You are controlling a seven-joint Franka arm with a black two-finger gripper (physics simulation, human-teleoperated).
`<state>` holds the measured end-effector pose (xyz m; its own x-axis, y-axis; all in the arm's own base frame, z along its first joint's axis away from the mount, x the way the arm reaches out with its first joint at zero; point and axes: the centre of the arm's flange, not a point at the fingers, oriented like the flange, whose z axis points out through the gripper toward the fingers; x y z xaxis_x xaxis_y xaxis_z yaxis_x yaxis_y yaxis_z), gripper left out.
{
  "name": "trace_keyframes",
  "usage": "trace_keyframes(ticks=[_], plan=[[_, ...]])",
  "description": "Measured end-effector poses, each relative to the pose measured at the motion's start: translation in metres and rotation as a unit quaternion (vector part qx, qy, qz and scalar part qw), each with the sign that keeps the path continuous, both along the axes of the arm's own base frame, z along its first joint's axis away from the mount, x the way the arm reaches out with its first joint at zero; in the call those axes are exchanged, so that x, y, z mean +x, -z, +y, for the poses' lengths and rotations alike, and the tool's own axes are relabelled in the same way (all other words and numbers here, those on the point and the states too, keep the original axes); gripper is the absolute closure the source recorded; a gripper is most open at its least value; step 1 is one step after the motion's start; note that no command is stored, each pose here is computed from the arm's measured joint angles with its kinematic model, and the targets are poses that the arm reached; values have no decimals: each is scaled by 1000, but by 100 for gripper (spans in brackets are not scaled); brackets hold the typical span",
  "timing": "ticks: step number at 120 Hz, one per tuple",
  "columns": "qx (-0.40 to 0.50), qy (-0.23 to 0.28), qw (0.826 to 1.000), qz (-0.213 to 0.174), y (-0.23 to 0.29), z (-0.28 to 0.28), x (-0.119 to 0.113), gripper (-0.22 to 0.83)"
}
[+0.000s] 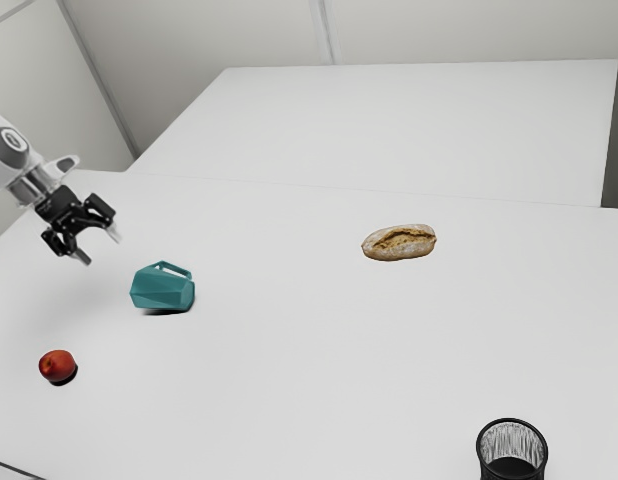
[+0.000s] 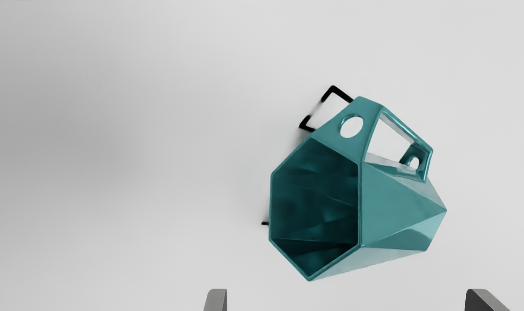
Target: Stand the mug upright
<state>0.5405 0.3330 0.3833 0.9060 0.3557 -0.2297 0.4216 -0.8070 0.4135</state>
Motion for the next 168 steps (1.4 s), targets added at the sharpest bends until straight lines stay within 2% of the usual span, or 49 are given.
trace_keyframes(ticks=[31,63,109,116,128,135,149,168], plan=[[-36,5,999,-3,43,5,7,0],[-104,-2,994,-28,62,-13,12,0],[-193,-9,981,-1,98,-53,5,0],[-195,-9,981,0,99,-54,6,10],[-189,-3,982,1,96,-56,8,38],[-187,-1,982,1,95,-56,9,49],[-182,4,983,-1,90,-59,12,60],[-177,16,984,-8,80,-65,20,68]])
